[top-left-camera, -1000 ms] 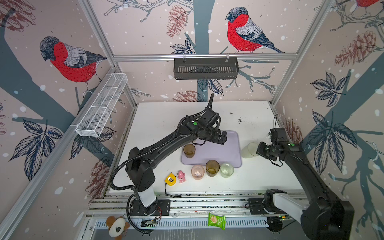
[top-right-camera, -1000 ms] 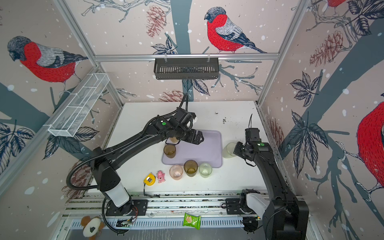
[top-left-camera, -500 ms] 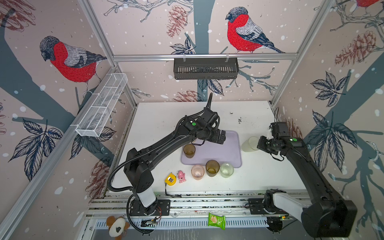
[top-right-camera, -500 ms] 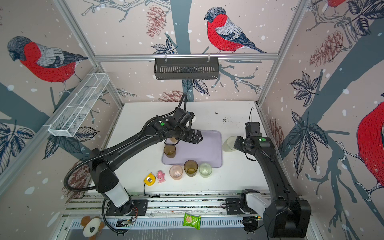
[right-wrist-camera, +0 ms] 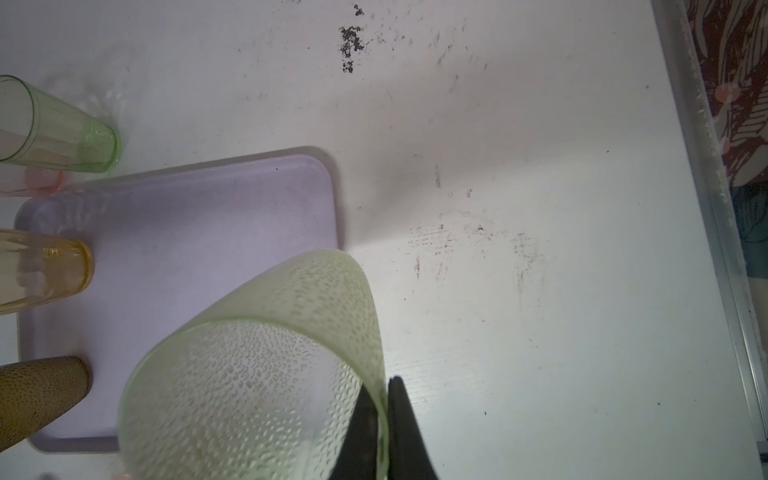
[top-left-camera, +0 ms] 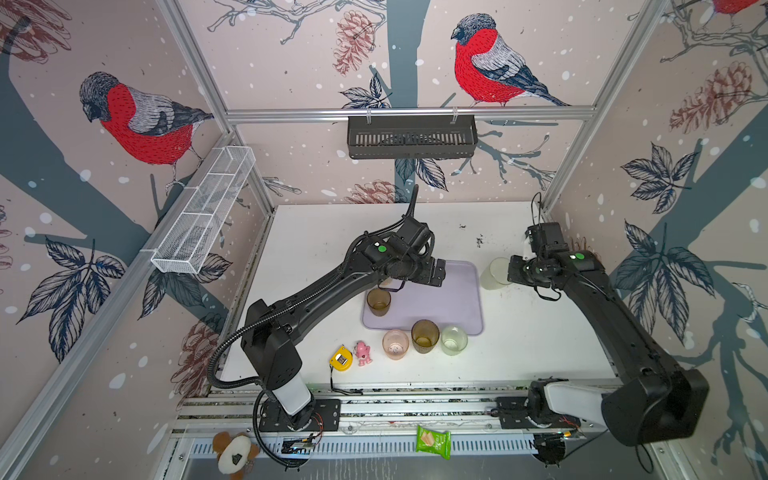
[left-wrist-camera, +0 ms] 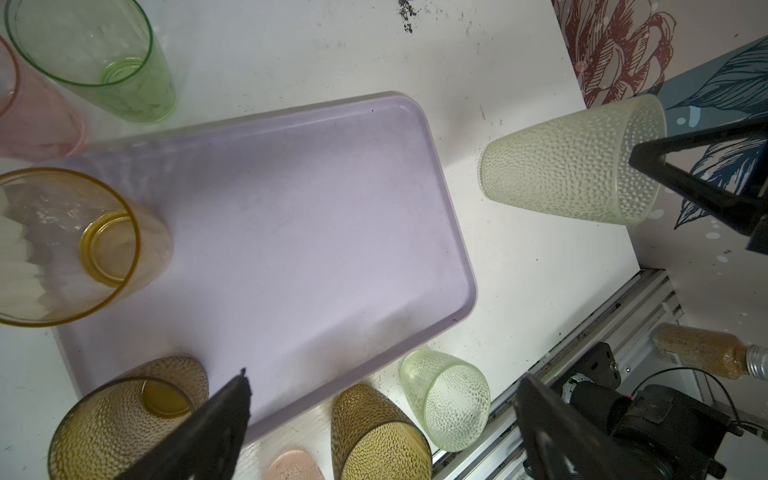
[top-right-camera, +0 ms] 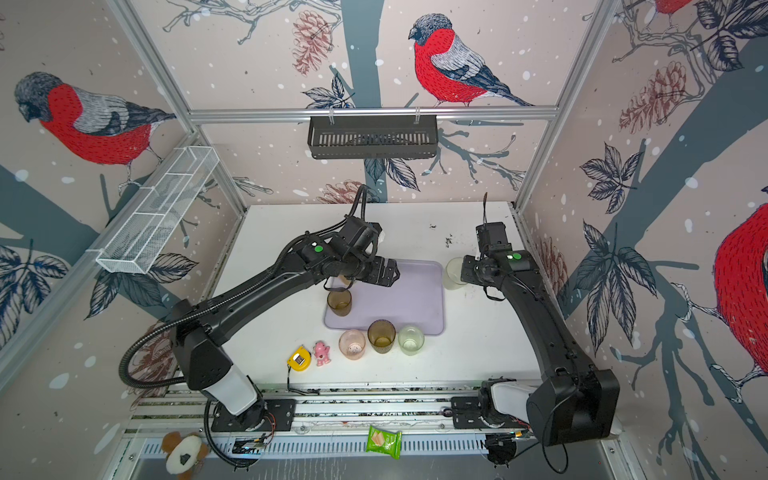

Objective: Place the glasses into the tray
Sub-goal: 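Lift the pale green glass and carry it over the nearby tray corner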

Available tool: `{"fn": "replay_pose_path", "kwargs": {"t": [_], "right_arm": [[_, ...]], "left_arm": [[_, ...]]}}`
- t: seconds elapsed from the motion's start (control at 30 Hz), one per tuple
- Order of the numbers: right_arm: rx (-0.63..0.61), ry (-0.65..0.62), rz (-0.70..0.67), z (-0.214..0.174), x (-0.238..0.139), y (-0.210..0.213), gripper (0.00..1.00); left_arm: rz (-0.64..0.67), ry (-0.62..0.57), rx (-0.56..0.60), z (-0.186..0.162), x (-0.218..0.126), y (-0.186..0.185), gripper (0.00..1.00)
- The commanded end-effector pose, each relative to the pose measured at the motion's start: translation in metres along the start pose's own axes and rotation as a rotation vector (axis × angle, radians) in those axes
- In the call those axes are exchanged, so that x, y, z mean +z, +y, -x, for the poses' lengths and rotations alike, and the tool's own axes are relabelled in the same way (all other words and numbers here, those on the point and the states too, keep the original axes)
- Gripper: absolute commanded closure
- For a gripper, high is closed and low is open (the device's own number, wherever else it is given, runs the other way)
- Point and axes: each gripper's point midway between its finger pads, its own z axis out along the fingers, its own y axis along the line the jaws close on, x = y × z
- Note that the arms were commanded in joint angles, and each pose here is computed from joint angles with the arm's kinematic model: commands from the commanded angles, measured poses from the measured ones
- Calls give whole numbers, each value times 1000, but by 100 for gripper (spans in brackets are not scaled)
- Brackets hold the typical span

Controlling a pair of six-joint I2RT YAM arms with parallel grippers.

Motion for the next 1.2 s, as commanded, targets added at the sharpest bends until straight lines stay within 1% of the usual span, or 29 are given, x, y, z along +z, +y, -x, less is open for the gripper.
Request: {"fn": "replay_pose_path", "kwargs": {"t": [0.0,0.43,0.83,1.17], "right_arm": [[-61,10,-20,4,2,3,99],[-194,48,-34,24,19,32,99],[-249,82,-26,32,40,50,99],[-279,105,-35,36,59,57,98]], "left_arm": [[13,-13,-12,2,-6,4,1],[51,-15,-46,0,-16,18,1],[76,-15,-63,2,-20,30,1],[93,-11,-76,2,-21,38,1]]}}
